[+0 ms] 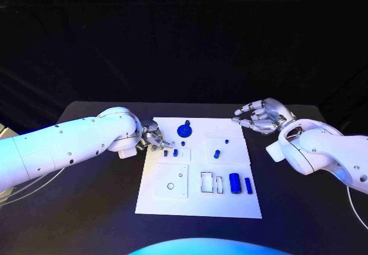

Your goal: Assemble the parts on the task board

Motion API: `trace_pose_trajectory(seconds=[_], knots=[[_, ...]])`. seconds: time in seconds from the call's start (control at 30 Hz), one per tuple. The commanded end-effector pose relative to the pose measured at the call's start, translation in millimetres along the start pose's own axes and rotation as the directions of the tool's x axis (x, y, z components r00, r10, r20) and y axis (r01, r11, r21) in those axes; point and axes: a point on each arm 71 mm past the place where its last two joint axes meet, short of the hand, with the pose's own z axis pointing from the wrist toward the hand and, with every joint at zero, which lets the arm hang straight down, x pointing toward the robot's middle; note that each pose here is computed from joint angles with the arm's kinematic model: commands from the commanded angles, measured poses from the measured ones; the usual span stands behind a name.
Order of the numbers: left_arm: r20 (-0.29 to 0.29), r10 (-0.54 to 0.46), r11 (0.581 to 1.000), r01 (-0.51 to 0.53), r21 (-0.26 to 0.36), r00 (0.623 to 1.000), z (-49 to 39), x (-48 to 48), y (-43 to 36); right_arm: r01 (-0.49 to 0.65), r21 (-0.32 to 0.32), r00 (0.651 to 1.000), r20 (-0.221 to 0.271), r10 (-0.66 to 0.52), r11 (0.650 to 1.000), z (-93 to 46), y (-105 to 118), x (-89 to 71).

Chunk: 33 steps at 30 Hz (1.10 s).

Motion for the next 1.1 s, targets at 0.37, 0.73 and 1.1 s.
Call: trace_pose_trajectory(seconds=[0.37, 0.73, 1.1], knots=[[0.089, -0.156, 0.964, 0.133, 0.23, 0.984, -8.2, -8.2, -20.1, 0.004, -0.011, 1.0, -0.013, -0.004, 1.0, -0.3, -1, 0.8], [0.421, -0.147, 0.834, -0.117, 0.54, 0.895, -24.5, -16.0, -44.0, 0.005, -0.012, 1.0, -0.015, -0.005, 1.0, 0.6, -1, 0.9], [0.443, 0.032, 0.816, -0.279, 0.507, 0.896, -8.9, 4.6, -54.9, 0.006, -0.012, 1.0, -0.019, -0.006, 1.0, 1.1, -1, 1.4]])
